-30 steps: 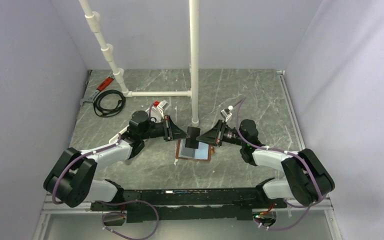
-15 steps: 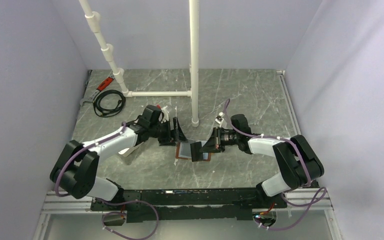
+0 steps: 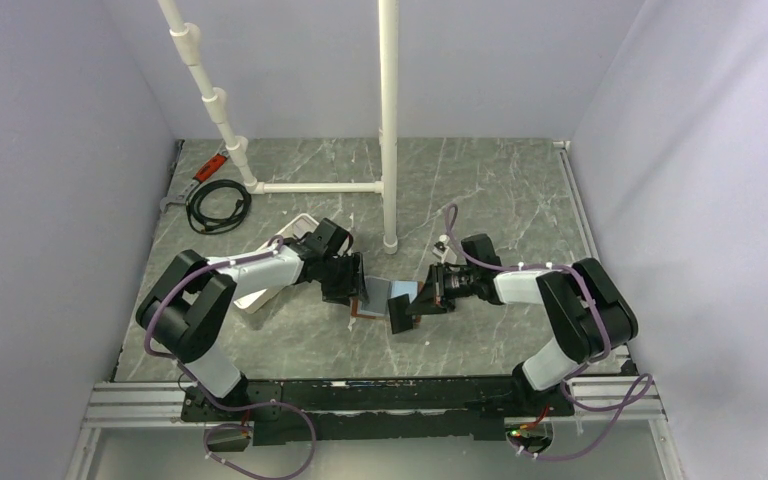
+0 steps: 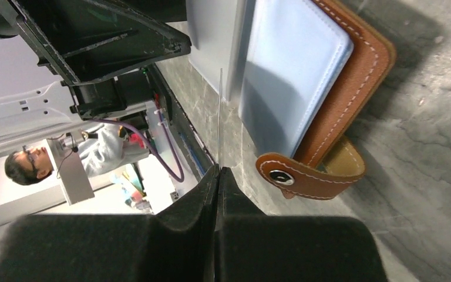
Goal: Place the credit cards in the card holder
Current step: Insert the credit card into the card holder.
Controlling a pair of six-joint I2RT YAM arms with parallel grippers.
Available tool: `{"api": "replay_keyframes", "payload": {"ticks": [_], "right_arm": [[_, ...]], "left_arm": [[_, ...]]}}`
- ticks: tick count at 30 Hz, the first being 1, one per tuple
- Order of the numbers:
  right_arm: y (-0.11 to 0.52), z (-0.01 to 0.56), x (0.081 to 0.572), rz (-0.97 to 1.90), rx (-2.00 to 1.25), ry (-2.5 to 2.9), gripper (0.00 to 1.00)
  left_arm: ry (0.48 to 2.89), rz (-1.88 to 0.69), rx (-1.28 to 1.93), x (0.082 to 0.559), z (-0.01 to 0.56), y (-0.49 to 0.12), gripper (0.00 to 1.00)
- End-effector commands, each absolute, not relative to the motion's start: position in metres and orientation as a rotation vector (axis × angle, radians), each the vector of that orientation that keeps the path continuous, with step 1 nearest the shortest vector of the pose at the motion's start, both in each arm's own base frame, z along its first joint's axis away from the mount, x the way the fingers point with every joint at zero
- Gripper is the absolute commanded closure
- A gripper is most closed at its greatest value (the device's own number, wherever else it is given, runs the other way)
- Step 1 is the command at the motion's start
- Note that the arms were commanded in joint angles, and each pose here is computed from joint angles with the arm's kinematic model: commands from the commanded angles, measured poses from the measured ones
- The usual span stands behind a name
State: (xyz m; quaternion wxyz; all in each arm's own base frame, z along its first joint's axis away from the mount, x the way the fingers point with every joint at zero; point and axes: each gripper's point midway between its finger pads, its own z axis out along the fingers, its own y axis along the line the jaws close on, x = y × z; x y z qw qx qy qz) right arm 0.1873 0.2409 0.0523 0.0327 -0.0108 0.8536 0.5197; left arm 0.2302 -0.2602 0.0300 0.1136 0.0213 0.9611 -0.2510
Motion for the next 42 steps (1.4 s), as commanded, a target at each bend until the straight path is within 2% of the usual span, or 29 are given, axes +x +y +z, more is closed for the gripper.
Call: {"api": "replay_keyframes", "payload": {"ticks": [1, 13, 26, 42], "right_arm": [[0.242, 0.052, 0.197, 1.589, -0.07, 2.596, 1.0], [0.248, 0.05, 0.206, 1.625, -0.067, 2.566, 1.0], [0.244, 0.068, 0.208, 1.624, -0.092, 2.511, 1.0], [0.248, 0.047, 0.215, 1.644, -0.045, 2.539, 1.0]], "left_arm": [[2.849, -0.592, 0.062, 0.232, 0.018, -0.246, 0.44], [2.888, -0.564, 0.07, 0.224, 0.004, -0.248, 0.63], [2.893, -0.557, 0.085, 0.224, 0.005, -0.248, 0.67], [2.891, -0.563, 0.089, 0.224, 0.008, -0.249, 0.68]]}}
